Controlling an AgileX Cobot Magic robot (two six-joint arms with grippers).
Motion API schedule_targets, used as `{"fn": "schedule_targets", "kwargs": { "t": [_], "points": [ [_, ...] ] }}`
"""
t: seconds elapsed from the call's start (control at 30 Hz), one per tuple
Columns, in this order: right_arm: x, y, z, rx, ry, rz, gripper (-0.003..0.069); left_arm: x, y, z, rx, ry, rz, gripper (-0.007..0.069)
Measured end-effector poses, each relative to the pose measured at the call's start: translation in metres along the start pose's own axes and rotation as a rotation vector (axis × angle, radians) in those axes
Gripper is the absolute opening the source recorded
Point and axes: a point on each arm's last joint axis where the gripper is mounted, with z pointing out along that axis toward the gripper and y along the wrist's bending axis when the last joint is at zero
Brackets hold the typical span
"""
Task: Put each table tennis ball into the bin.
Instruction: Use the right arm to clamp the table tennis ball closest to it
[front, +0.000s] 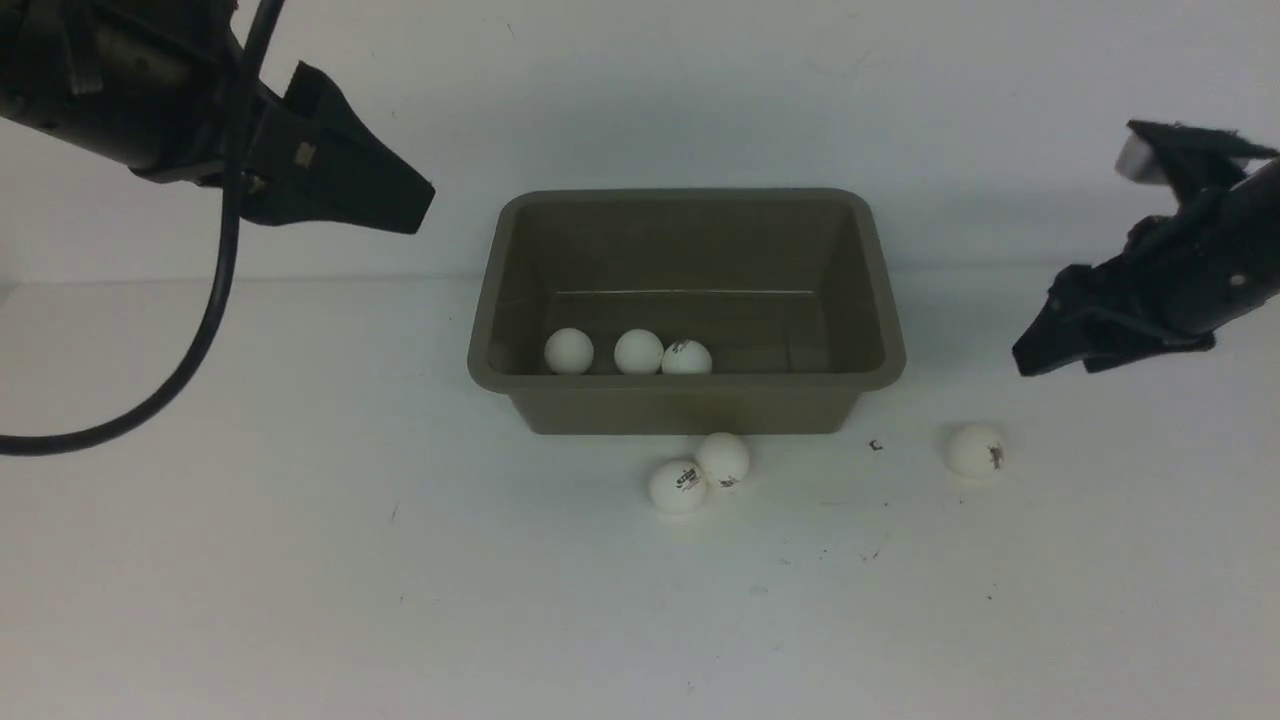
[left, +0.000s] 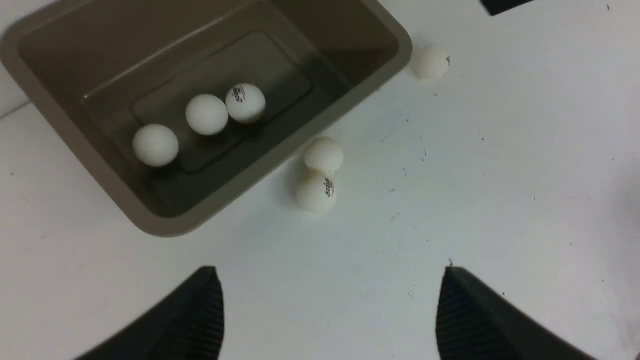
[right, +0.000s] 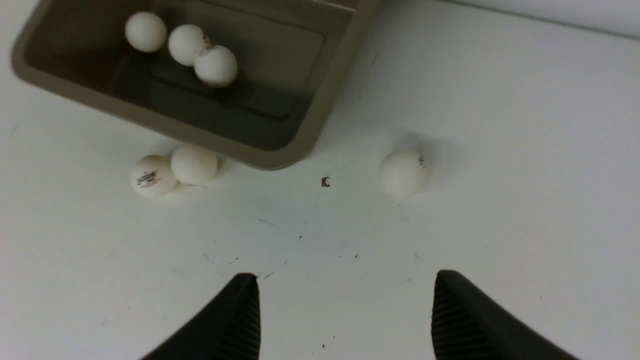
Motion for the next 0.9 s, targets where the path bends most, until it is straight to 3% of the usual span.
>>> {"fn": "schedule_targets", "kwargs": {
  "t": [0.47, 0.73, 0.9],
  "points": [
    [0.006, 0.017, 0.043, 0.057, 0.159, -0.033, 0.0452, 0.0, 0.0, 0.0, 0.001, 0.003, -0.006, 0.0511],
    [0.024, 0.014, 0.039, 0.133, 0.37, 0.017, 0.0452, 0.0, 0.0, 0.0, 0.002, 0.003, -0.006, 0.0511],
    [0.024, 0.023, 0.037, 0.12, 0.378, 0.024, 0.0452, 0.0, 0.0, 0.0, 0.002, 0.002, -0.006, 0.0511]
  ]
}}
